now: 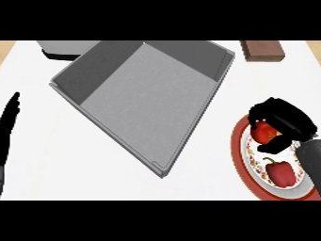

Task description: Pick the tomato from the plate and place it in the cardboard box

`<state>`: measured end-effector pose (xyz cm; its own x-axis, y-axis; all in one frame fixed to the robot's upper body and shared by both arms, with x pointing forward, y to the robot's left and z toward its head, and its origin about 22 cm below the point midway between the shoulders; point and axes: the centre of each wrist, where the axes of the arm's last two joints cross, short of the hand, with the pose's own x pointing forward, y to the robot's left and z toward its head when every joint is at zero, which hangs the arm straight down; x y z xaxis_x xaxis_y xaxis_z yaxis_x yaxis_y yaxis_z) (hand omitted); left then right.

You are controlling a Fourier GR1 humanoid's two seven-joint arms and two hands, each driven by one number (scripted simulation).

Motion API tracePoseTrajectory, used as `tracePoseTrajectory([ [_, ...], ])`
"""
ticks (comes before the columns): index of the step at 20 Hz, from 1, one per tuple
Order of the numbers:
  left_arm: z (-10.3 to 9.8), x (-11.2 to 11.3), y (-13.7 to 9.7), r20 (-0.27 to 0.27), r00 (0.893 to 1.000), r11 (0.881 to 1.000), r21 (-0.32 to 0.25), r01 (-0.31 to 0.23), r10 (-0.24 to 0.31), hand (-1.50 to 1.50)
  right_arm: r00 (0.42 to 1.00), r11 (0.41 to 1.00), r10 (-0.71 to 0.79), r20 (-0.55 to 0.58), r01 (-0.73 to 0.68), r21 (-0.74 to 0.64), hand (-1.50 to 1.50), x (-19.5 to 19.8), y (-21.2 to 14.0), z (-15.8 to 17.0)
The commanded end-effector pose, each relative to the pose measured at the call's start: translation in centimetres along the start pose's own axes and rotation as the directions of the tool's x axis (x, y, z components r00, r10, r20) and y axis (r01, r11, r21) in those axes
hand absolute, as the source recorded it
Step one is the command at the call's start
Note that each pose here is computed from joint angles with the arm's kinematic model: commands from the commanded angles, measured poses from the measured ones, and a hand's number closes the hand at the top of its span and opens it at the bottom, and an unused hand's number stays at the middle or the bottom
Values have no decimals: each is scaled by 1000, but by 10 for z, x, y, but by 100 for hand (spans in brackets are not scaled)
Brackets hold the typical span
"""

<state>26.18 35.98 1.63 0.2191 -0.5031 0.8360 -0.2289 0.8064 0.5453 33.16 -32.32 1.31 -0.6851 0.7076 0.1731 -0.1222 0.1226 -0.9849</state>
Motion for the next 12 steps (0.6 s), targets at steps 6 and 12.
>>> tracePoseTrajectory([
  [6,1,-5,-4,-11,1000,1000,5,-7,7,0,903,986,-54,-426,-18,-164,150,21,-63,-44],
  [12,-3,-7,-6,-7,1000,1000,6,11,-11,0,966,929,-48,-254,-50,-366,150,60,-106,-60],
])
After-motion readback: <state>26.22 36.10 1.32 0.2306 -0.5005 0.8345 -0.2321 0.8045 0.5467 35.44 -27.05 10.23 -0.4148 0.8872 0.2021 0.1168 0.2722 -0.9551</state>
